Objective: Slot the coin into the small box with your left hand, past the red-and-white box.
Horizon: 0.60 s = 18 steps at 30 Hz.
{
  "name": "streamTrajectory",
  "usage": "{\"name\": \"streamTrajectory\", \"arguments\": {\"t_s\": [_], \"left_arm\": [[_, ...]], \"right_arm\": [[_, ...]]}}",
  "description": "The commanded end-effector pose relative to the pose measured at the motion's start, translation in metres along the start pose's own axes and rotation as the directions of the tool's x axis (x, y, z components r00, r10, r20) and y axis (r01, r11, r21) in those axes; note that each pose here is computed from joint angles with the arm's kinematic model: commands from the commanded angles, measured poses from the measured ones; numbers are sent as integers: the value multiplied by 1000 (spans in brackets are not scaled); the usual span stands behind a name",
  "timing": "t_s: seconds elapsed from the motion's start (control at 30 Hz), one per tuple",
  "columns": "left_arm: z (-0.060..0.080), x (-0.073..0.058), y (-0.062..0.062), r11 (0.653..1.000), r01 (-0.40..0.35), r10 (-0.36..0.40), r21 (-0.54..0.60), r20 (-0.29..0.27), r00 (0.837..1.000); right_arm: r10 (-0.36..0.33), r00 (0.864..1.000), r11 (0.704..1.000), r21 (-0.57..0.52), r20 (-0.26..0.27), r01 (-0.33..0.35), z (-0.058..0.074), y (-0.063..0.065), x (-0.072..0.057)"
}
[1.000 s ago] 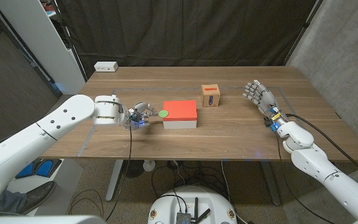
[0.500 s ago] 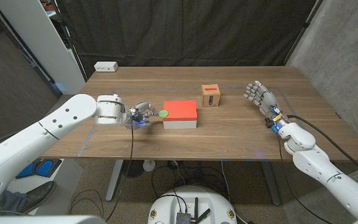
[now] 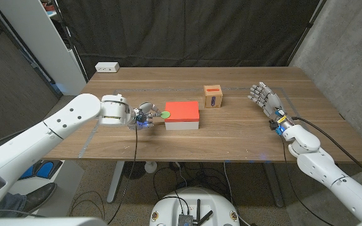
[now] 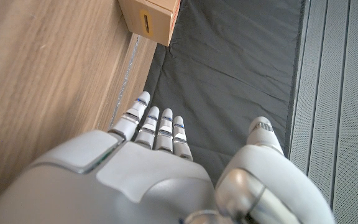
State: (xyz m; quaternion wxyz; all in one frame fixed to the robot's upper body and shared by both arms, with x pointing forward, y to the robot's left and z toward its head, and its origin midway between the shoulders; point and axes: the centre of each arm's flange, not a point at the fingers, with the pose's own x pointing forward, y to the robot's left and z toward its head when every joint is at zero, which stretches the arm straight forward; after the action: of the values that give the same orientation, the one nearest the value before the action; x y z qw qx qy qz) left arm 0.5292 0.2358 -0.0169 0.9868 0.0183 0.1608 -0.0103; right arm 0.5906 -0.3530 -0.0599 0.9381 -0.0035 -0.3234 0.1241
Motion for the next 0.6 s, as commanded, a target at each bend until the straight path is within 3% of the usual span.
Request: {"name": "streamTrajectory", "arguments": {"t_s": [0.03,0.6], "left_arm": [[0,2,-6,1000,-1,2,12,-10,1000],[-1,7,-14,999,31,-30,15,-27,999]], "right_arm": [[-13,1000,1000,14,1,13,-4,-3,-4],[-30,1000,999,26,2,30,-8,-6,-9]]}}
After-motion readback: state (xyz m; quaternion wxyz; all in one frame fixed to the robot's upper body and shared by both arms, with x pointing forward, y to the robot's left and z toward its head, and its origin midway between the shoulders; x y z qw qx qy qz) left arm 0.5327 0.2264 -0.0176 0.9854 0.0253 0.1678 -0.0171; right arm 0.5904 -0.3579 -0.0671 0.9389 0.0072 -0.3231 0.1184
